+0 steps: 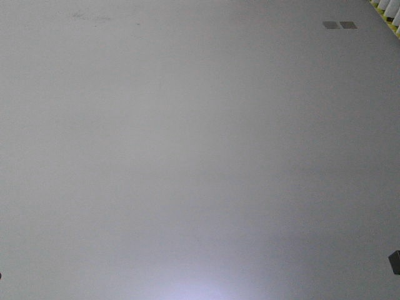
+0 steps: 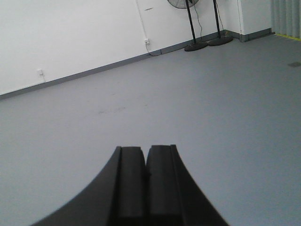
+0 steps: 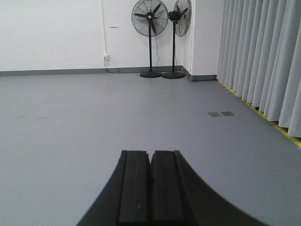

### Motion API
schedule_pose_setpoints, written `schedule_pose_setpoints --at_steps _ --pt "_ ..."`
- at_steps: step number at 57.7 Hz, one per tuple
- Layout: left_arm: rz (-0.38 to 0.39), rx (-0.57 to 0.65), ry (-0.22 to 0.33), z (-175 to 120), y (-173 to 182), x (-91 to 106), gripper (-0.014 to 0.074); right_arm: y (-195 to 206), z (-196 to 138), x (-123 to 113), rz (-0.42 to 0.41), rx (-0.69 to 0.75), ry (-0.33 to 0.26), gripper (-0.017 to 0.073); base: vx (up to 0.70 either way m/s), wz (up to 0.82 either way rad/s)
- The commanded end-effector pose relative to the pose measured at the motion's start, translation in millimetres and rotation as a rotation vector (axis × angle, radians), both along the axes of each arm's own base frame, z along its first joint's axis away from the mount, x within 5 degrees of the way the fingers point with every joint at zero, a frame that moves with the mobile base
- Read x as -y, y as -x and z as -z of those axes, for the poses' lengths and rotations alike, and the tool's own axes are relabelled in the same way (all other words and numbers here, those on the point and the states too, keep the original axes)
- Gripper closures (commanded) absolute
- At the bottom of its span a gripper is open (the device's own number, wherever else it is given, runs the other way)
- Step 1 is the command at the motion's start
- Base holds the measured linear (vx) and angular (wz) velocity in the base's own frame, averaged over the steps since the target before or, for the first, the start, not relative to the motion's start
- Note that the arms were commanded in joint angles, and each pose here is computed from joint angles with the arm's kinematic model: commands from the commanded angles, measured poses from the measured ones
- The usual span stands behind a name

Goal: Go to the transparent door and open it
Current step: 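Drive the base forward across the grey floor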

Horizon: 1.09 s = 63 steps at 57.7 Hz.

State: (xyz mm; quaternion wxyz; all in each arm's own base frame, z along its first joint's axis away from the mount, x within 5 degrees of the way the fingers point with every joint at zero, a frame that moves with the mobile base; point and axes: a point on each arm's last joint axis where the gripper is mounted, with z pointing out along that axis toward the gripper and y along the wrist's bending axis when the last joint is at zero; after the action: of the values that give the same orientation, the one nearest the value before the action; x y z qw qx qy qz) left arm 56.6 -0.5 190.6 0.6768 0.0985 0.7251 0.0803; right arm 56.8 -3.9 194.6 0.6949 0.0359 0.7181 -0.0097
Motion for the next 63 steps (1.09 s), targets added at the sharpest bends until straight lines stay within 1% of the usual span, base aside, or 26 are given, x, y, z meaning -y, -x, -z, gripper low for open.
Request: schedule_pose_setpoints --at_steps 1,63 --pt "0.011 0.06 0.004 -1.8 -0.7 0.9 0.0599 1.2 -6.7 -0.4 -0.003 0.092 0.02 0.0568 0.0 0.0" --pt "0.011 0.06 0.004 -1.8 -0.7 0.9 0.0599 1.2 -6.7 -0.4 -0.003 0.092 0.02 0.0568 0.01 0.0"
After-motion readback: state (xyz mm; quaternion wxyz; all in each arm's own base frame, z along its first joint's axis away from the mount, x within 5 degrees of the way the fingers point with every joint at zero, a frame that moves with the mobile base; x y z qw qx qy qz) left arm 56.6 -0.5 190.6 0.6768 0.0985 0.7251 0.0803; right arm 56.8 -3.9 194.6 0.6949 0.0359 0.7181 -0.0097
